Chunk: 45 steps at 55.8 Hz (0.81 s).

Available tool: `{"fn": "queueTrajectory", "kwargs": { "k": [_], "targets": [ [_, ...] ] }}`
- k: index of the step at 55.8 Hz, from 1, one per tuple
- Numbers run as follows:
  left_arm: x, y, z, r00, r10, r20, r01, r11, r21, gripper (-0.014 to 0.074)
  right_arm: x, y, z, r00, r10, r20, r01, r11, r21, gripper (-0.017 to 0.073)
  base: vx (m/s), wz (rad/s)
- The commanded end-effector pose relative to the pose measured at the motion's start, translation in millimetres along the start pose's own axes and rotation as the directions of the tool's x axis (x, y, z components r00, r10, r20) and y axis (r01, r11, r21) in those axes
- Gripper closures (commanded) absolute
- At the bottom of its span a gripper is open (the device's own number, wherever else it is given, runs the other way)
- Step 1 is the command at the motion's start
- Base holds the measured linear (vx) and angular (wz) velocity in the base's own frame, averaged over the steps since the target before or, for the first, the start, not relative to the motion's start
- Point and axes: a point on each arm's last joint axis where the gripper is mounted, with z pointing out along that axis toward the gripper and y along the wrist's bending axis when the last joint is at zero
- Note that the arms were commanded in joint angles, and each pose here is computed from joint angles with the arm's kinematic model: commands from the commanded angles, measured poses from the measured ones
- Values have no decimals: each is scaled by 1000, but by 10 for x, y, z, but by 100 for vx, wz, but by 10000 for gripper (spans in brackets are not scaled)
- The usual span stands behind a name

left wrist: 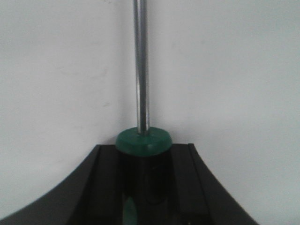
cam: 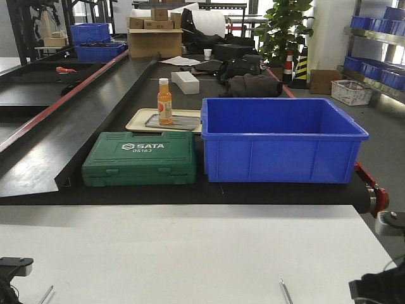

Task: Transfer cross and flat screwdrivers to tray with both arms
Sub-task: 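Close the right gripper on the flat screwdriver handle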

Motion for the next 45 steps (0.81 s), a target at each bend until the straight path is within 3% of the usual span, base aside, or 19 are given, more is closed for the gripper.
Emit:
{"fn": "queueTrajectory", "kwargs": {
  "k": [1,12,18,23,31,45],
  "targets": [
    [-73,-86,-167,995,-73,67,69,996,64,596,-282,57,2,999,-42,-1,42,998,-38,8,0,0],
    [-85,-106,-170,992,-99,76,92,992,88,594,-619,134,336,997,-21,-72,14,995,-94,8,0,0],
    [-84,-106,-170,992,-100,75,93,992,89,594,-677,284,549,990,-73,-123,60,993,-106,8,0,0],
    [-84,-106,-170,990,-117,73,111,990,89,594,-667,441,739,981,-128,-146,117,990,-80,8,0,0],
    [-84,-106,-170,990,-124,72,117,989,90,594,-643,557,1032,978,-91,-189,95,995,12,8,0,0],
    [-84,-106,-170,990,-124,72,117,989,90,594,-508,662,1432,950,-129,-286,138,990,10,8,0,0]
  ]
}}
